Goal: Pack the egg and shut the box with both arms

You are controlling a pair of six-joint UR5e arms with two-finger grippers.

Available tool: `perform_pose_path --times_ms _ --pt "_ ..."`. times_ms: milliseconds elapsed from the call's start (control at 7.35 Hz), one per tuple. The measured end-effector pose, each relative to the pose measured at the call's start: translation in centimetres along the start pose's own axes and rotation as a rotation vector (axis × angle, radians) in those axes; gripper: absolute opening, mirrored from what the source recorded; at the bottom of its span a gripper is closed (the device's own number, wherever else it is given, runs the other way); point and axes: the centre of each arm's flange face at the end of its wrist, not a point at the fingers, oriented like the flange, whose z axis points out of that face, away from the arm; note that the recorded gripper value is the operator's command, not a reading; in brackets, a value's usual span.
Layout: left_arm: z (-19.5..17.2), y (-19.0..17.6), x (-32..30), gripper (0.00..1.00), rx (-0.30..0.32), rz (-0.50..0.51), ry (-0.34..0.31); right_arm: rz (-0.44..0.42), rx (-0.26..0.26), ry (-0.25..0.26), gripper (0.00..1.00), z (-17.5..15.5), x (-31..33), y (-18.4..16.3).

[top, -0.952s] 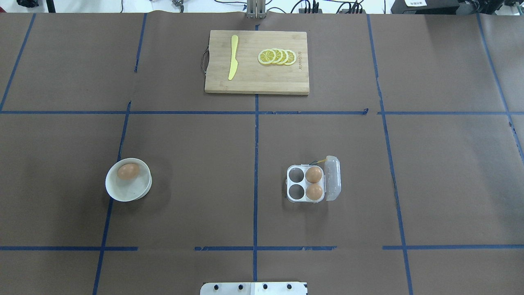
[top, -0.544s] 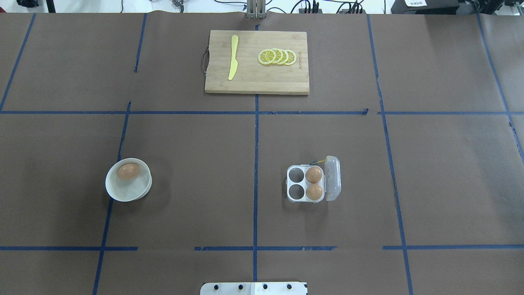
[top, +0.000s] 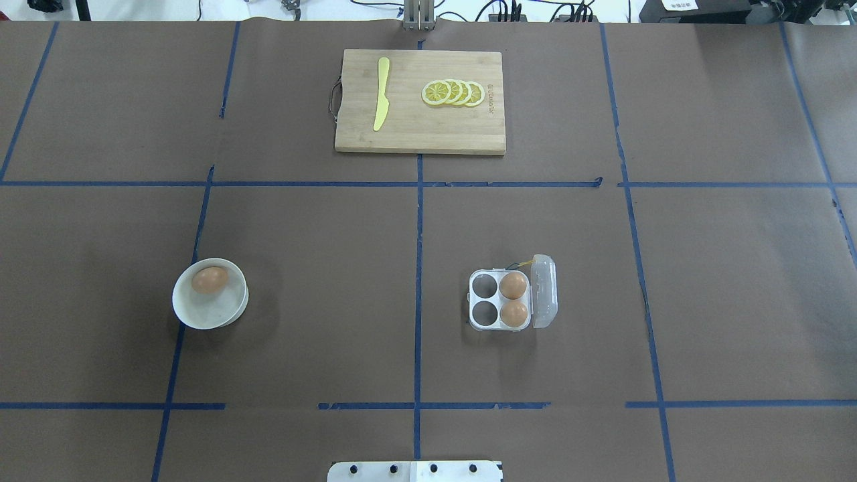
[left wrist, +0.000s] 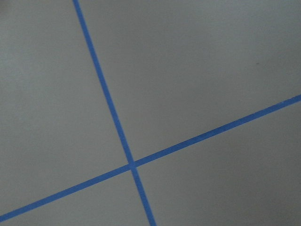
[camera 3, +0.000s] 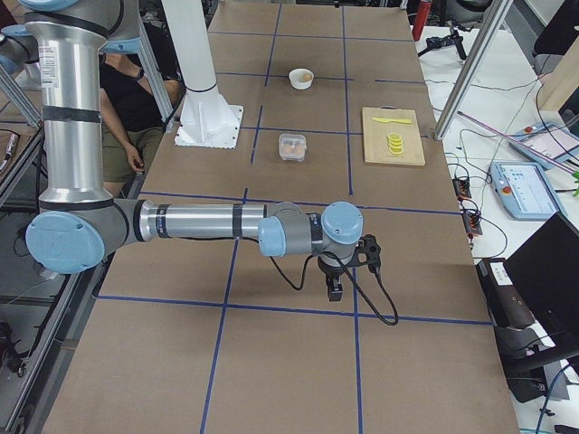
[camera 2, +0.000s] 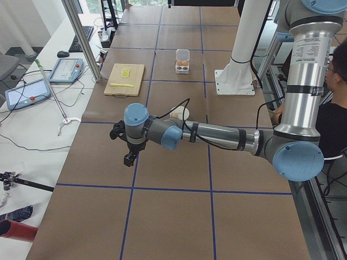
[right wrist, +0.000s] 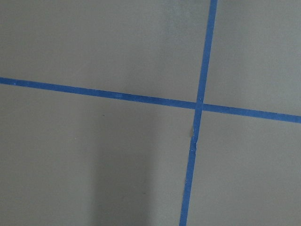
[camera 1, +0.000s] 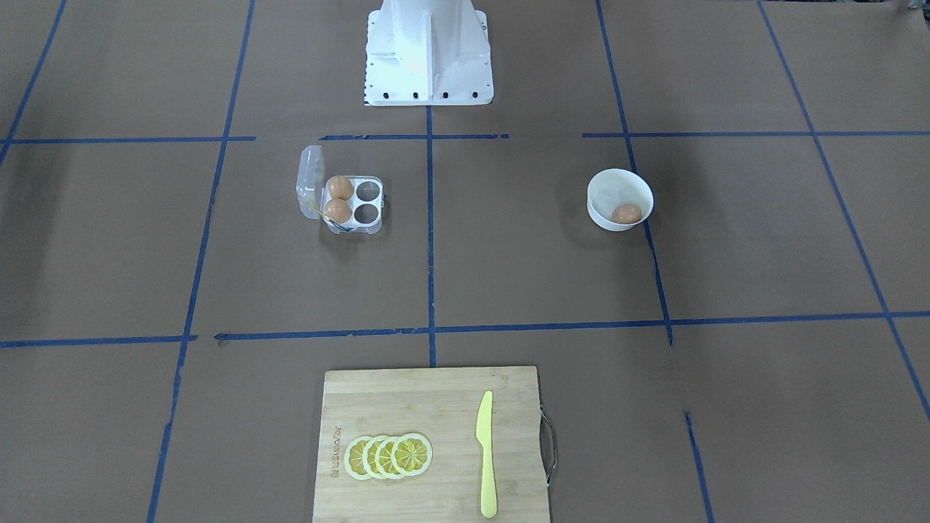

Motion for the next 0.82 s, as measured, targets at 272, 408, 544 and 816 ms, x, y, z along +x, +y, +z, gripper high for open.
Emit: perform_pose_path --times_ms 272,408,544,816 --pt "1.4 -2.3 8.0 1.00 0.016 0.110 0.061 -0.011 0.010 -0.002 1.00 0.1 0.1 0.0" --pt "2.0 -3.0 12.2 1.00 0.017 0.169 0.094 -0.016 0.014 -0.004 1.00 0.3 0.3 0.0" --pt "2.2 -3.3 15.4 1.00 0.020 0.208 0.121 -0.020 0.018 -0.005 1.00 0.5 0.4 0.1" --pt "3.0 -3.5 21.9 1.00 0.043 0.326 0.109 -0.030 0.029 -0.006 1.00 0.6 0.5 0.3"
